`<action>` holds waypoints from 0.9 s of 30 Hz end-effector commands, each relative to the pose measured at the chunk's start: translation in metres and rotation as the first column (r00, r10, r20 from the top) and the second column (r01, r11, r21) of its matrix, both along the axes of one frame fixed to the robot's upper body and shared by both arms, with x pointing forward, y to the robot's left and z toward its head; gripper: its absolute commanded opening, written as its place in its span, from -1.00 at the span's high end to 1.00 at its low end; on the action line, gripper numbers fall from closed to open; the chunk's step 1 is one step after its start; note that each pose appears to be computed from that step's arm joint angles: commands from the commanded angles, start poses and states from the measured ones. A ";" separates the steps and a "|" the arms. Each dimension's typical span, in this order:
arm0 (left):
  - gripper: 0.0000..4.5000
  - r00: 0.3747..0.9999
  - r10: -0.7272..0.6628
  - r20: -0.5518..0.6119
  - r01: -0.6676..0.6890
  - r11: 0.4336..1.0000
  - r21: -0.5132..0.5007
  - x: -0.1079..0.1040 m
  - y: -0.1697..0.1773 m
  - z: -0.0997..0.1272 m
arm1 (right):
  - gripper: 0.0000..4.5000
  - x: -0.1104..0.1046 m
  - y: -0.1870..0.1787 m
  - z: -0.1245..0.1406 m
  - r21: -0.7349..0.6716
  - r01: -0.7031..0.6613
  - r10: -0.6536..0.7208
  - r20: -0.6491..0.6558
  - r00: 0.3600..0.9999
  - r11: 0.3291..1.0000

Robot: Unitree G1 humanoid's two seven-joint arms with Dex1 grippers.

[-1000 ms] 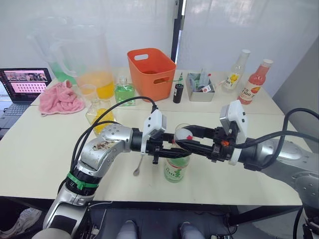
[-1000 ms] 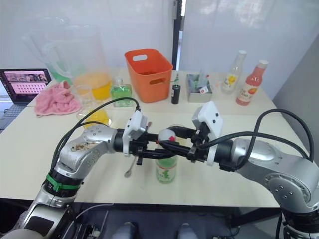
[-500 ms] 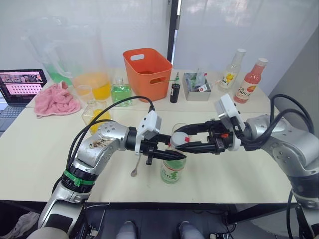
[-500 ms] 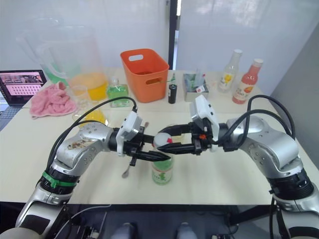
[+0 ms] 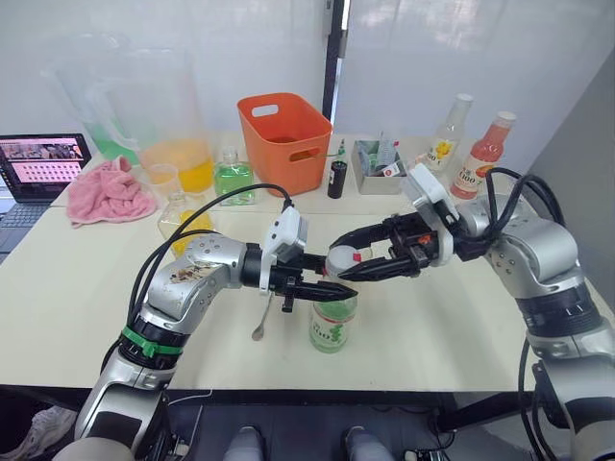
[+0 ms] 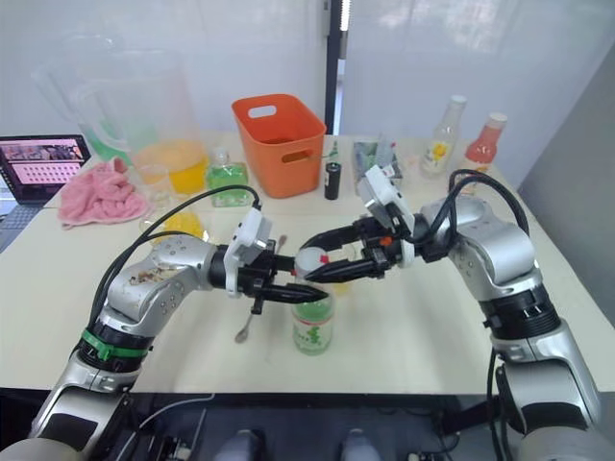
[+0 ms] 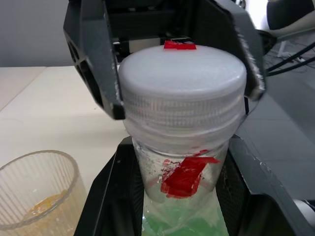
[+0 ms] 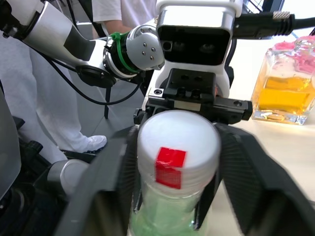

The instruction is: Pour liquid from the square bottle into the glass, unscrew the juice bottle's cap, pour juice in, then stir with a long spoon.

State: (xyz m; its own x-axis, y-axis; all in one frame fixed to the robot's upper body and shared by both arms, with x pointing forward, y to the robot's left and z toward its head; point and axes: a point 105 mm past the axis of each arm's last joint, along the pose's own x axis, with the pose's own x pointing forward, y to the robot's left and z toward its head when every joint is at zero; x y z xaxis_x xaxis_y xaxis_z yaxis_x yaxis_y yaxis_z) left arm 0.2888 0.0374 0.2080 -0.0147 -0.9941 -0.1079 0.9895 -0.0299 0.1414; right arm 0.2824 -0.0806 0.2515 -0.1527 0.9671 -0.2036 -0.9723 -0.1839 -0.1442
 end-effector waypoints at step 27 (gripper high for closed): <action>0.34 0.995 0.054 0.088 -0.052 0.998 -0.025 0.008 -0.011 0.005 | -0.97 -0.035 -0.005 0.002 0.239 0.604 -0.605 -0.080 0.792 0.760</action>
State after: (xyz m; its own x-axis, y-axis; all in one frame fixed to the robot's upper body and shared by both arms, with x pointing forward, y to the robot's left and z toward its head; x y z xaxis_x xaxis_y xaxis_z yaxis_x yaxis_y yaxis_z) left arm 0.2925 0.0276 0.2058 0.0130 -0.9974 -0.0704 0.9886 0.0022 0.1506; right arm 0.2526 -0.0868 0.2459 0.4760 0.8792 0.0189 -0.8768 0.4761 -0.0673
